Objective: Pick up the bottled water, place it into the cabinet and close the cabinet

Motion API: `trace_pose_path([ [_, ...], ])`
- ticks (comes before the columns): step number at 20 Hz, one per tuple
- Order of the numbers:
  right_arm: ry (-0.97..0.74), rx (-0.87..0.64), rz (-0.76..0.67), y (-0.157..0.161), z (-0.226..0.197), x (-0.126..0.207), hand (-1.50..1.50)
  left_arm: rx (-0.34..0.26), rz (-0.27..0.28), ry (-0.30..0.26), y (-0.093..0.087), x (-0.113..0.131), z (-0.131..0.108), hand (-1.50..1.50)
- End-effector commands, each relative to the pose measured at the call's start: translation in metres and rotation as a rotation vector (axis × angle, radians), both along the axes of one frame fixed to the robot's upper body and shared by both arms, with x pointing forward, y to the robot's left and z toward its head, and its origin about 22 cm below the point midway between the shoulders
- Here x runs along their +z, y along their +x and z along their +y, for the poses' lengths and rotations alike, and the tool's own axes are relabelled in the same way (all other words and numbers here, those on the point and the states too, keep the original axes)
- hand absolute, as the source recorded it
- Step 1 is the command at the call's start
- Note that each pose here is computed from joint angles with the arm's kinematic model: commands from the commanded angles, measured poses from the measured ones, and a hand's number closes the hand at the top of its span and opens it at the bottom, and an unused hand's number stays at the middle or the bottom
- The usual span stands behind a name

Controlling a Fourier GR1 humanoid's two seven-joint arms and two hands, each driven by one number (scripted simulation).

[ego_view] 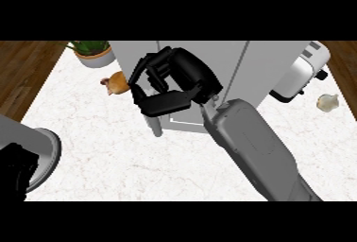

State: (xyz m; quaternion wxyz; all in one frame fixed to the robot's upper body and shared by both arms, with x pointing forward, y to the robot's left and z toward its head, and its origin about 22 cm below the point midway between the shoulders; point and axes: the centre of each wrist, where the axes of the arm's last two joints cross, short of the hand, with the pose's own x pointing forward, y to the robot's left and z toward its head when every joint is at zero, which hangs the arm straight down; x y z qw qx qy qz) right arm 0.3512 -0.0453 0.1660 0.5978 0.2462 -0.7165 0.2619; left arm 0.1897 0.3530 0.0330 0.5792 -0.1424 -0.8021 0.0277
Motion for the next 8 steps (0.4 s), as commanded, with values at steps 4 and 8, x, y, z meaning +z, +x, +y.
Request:
trace_pose_path([
  [4, -0.033, -0.229, 0.042, 0.049, -0.071, -0.013, 1.5, -0.018, -0.012, 0.003, 0.007, 0.002, -0.004, 1.5],
  [8, -0.022, -0.22, 0.043, 0.052, -0.07, -0.01, 1.5, -0.019, 0.0, -0.009, 0.009, 0.0, -0.01, 1.5],
])
